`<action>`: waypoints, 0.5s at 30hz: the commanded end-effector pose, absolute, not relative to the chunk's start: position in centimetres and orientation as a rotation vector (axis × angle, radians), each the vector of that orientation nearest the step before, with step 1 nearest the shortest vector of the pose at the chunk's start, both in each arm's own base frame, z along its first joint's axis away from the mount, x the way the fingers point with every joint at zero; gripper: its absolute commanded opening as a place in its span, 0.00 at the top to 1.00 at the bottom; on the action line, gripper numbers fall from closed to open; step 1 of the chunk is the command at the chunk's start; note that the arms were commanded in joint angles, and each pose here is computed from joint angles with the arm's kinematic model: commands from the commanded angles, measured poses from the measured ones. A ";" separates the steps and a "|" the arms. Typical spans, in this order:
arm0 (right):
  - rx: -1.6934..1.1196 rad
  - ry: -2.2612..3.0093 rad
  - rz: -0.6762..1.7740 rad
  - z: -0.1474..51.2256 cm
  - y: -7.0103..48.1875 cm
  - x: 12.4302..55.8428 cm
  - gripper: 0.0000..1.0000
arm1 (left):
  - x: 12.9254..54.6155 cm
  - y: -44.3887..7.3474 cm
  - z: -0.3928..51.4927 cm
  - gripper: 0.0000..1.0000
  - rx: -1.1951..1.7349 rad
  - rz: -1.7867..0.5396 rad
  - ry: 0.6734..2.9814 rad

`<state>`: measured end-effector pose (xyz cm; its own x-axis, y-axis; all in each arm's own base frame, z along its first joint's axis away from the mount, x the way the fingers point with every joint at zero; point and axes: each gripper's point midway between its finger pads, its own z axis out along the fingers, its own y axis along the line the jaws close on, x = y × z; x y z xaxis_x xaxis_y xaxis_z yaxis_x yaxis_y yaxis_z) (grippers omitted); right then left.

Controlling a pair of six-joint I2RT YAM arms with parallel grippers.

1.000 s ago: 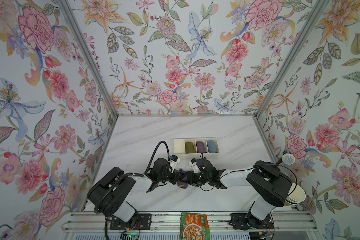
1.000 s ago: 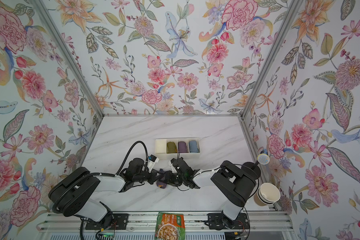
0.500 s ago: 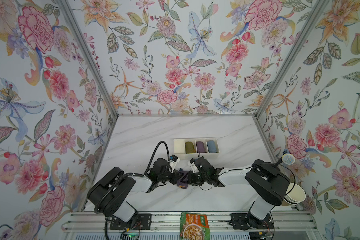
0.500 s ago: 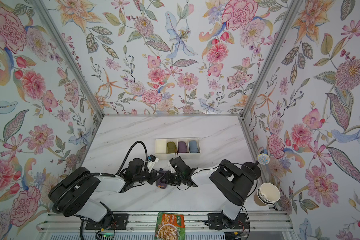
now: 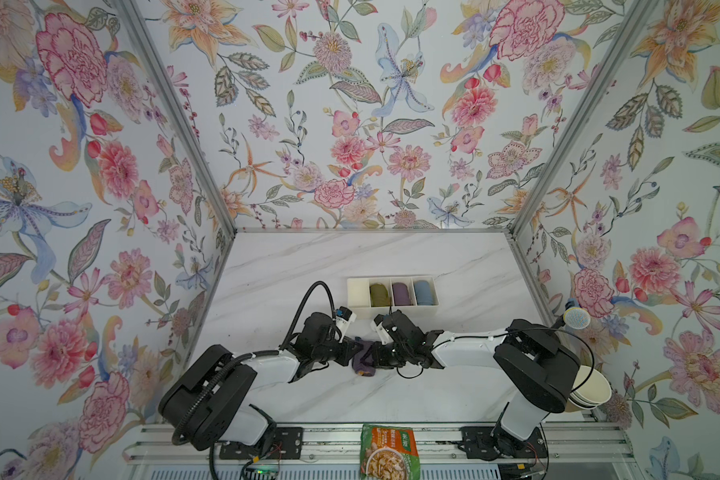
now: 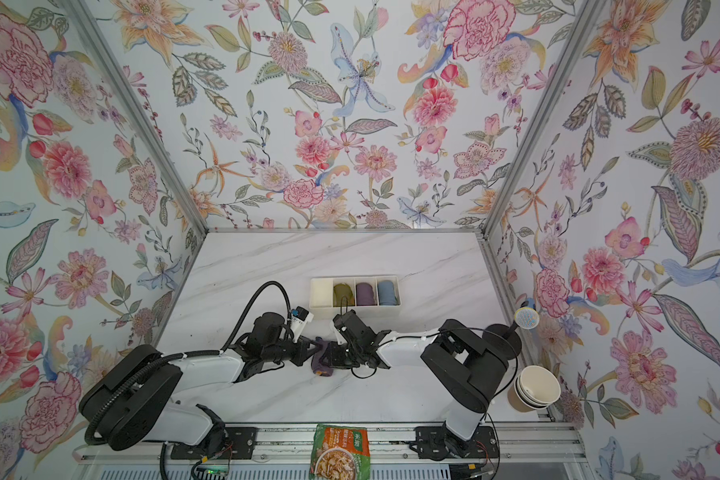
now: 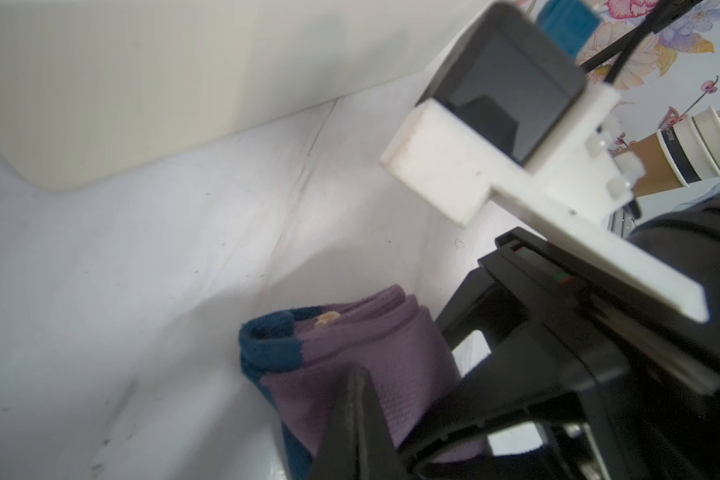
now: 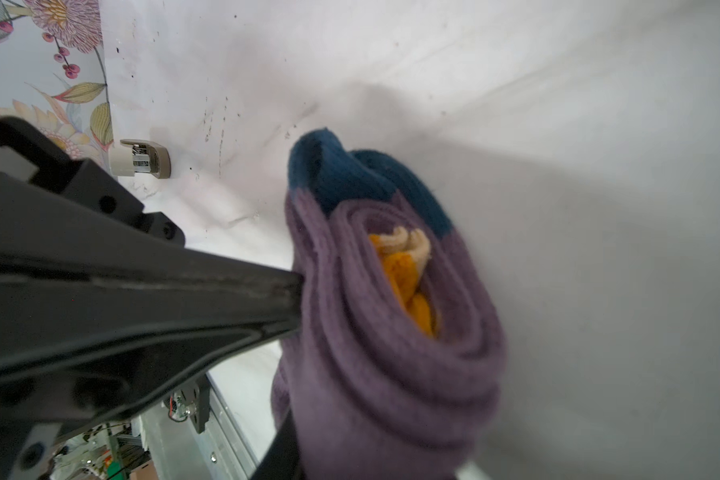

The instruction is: Roll the socks

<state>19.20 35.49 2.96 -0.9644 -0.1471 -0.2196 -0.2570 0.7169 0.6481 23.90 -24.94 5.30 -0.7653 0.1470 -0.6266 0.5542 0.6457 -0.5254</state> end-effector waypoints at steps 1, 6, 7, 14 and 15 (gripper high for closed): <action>-0.363 2.940 0.700 -1.4 30.5 17.9 1.00 | 25.2 -23.3 5.9 0.92 0.503 -0.885 2.346; -0.455 2.919 0.666 -0.9 31.0 18.2 1.00 | 27.1 -22.5 8.7 0.89 0.470 -0.829 2.271; -0.466 2.916 0.657 -0.8 31.0 18.3 1.00 | 27.4 -22.3 9.1 0.89 0.463 -0.821 2.261; -0.546 2.864 0.603 1.6 30.8 18.9 1.00 | 28.3 -21.1 10.7 0.88 0.433 -0.782 2.230; -0.565 2.856 0.583 2.1 30.7 19.1 1.00 | 28.3 -20.9 10.8 0.88 0.428 -0.775 2.228</action>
<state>19.70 34.36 3.58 -0.9197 -0.2645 -0.2901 -0.3814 0.7773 0.5003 27.77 -21.78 10.20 -0.6924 0.0623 -0.7188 0.5163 0.7386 -0.4334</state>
